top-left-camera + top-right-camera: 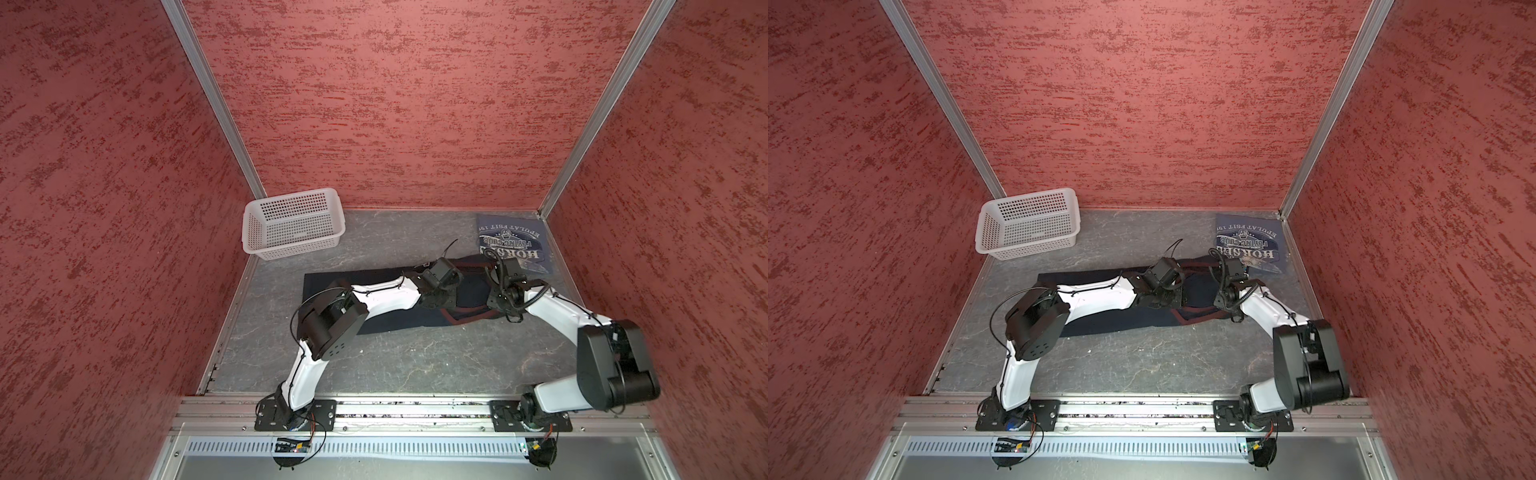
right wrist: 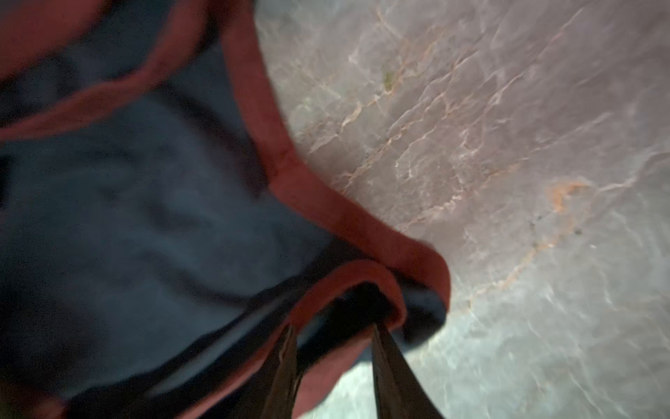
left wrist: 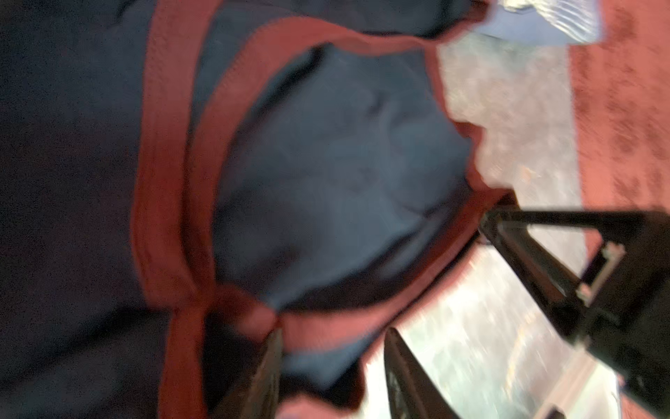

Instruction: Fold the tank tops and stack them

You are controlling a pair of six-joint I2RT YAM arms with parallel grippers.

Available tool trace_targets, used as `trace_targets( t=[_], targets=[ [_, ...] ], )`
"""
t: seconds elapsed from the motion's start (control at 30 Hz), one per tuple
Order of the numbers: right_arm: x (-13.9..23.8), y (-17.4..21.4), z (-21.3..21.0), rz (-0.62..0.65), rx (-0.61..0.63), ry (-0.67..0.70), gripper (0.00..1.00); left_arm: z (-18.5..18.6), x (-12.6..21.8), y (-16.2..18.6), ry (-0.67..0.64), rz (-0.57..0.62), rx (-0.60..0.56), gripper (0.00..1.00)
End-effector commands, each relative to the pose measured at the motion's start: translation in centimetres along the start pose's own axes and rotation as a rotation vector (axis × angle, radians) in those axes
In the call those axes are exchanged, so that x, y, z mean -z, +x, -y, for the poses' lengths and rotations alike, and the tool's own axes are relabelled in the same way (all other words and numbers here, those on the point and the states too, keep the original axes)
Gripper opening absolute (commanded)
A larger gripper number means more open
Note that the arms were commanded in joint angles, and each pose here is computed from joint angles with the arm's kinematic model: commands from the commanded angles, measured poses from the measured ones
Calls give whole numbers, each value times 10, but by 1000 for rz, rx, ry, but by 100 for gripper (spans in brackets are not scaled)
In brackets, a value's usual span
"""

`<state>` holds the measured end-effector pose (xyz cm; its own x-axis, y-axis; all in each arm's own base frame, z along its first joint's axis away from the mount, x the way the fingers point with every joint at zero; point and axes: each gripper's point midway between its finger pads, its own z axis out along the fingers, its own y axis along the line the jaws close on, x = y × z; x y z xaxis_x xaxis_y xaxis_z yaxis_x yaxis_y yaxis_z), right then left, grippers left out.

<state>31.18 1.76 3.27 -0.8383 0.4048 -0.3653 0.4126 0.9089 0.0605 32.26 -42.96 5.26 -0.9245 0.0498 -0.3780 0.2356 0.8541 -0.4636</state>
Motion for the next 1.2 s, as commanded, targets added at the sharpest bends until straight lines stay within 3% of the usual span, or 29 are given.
trace_targets(
  t=[0.0,0.3,0.6,0.73,0.87,1.17],
  targets=[
    [-9,-21,-6,36,-16,-15,35,-26,-13,-13,-48,2,33,42],
    [-20,-17,-3,7,-22,6,47,-50,-30,-13,-75,-33,57,40],
    [22,-28,-15,64,-5,-98,64,8,36,-38,75,23,-35,61],
    [41,-32,-20,95,-8,-148,71,11,67,-47,118,63,-52,69],
    [39,-33,-17,99,-19,-129,72,-20,77,-57,69,86,-30,71],
    [3,-19,-13,11,-10,-68,70,-144,66,-66,-152,50,108,71]
  ],
)
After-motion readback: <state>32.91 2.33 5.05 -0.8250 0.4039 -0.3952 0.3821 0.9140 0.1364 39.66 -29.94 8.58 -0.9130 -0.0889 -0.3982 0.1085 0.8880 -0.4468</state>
